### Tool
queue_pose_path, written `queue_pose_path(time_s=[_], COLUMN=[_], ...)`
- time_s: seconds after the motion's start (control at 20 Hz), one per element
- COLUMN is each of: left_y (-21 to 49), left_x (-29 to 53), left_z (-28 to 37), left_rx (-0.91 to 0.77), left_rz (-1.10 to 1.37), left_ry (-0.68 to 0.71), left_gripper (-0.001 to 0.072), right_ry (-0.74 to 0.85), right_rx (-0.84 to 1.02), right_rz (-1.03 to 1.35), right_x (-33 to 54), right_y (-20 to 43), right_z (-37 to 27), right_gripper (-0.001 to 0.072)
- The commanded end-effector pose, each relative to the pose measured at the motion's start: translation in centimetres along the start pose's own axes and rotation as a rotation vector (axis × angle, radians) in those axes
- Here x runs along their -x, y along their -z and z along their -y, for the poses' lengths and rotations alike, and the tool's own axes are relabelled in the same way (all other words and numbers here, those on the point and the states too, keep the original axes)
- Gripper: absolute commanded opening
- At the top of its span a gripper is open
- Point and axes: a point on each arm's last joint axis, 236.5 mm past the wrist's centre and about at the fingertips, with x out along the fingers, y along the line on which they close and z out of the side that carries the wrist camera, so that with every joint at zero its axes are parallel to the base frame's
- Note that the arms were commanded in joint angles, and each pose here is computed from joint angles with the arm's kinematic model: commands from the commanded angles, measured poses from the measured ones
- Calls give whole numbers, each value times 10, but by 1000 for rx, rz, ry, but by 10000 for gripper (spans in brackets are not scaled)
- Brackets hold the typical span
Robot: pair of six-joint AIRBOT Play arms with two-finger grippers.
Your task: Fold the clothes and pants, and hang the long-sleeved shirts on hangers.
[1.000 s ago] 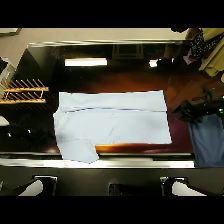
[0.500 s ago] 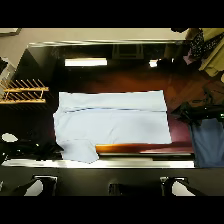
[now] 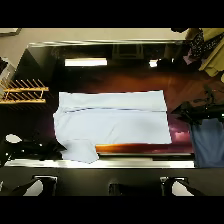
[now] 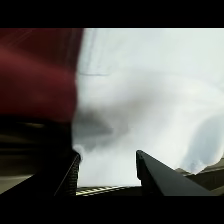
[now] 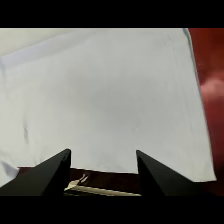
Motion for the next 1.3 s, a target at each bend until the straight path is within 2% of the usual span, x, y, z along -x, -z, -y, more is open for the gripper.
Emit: queue_pose_path(time_s=[0.0, 0.05, 0.15, 0.2, 0.25, 0.35, 0.4, 0.45, 0.6, 0.8, 1.05, 1.25], left_y=[-3, -2, -2, -2, -2, -1, -1, -1, -1, -1, -1, -1], left_x=[-12, -14, -15, -15, -15, -14, -14, -14, -14, -14, -14, -14], left_z=[1, 1, 2, 2, 2, 2, 2, 2, 2, 2, 2, 2], left_rx=[-33, -44, -50, -50, -50, -51, -52, -51, -58, -58, -58, -58], left_rz=[3, -3, -5, -4, -4, -7, -7, -6, -7, -7, -8, -7], left_ry=[-28, -33, -35, -35, -35, -35, -35, -35, -35, -35, -35, -34], left_gripper=[406, 369, 176, 117, 111, 109, 48, 23, 24, 23, 24, 23], right_ry=[-3, -8, -10, -11, -7, 26, 56, 87, 92, 225, 92, 60], right_rx=[5, 4, 4, 5, 5, 0, -10, -26, -66, -97, -255, -251], right_rz=[2, -2, -15, -23, -25, -21, -28, -53, -185, -296, -249, -256], right_x=[0, 0, 0, 0, 0, 0, 0, -2, -20, -35, -33, -52], right_y=[0, 1, 4, 6, 6, 5, 6, 10, 27, 44, 54, 68], right_z=[-1, -2, -2, -3, -2, 7, 14, 24, 39, 90, 119, 120], right_gripper=[470, 469, 468, 449, 377, 367, 370, 382, 456, 470, 470, 470])
